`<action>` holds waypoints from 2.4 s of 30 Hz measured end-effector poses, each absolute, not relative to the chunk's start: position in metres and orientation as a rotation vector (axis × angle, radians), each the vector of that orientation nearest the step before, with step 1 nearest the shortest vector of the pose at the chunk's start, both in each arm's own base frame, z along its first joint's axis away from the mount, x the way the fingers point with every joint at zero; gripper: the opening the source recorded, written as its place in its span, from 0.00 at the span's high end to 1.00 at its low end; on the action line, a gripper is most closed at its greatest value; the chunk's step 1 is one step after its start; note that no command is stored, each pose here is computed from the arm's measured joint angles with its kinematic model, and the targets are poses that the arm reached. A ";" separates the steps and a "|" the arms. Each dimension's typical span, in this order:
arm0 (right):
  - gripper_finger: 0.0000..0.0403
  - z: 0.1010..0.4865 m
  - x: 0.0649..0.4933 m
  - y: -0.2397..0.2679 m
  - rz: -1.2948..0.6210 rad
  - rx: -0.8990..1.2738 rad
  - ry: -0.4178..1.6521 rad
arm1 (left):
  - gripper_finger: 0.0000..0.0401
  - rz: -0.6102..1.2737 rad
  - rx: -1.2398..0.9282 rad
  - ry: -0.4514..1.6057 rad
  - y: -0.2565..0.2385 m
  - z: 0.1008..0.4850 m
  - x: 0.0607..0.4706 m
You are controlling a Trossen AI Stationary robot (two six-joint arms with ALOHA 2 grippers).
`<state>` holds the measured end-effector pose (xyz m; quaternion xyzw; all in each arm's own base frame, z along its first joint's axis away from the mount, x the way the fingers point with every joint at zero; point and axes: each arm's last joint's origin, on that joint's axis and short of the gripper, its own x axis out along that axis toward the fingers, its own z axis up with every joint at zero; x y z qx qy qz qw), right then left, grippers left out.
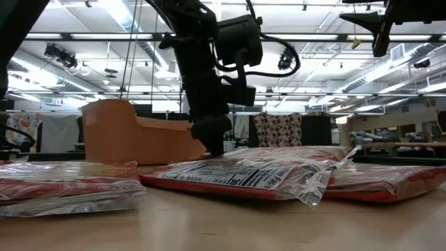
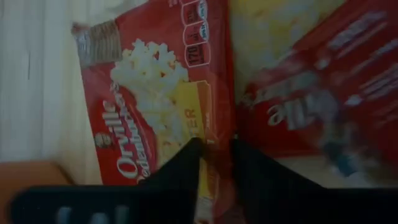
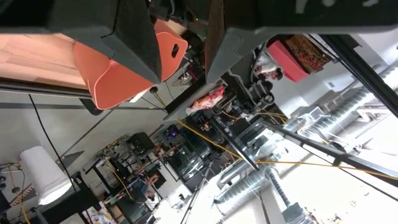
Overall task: Sort popcorn bags into baskets
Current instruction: Put the red popcorn bag into the orange bin
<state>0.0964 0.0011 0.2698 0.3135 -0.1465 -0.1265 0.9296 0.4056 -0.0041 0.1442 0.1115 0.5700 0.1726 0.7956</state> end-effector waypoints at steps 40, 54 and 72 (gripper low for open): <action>0.68 0.270 0.096 0.001 -0.262 0.607 -0.293 | 1.00 0.582 -0.230 1.100 0.085 0.349 0.301; 0.68 0.270 0.096 0.001 -0.262 0.607 -0.296 | 1.00 0.772 -0.321 1.338 0.136 0.260 0.268; 0.68 0.270 0.096 0.001 -0.262 0.608 -0.297 | 0.58 0.524 -0.335 1.236 0.088 0.242 0.296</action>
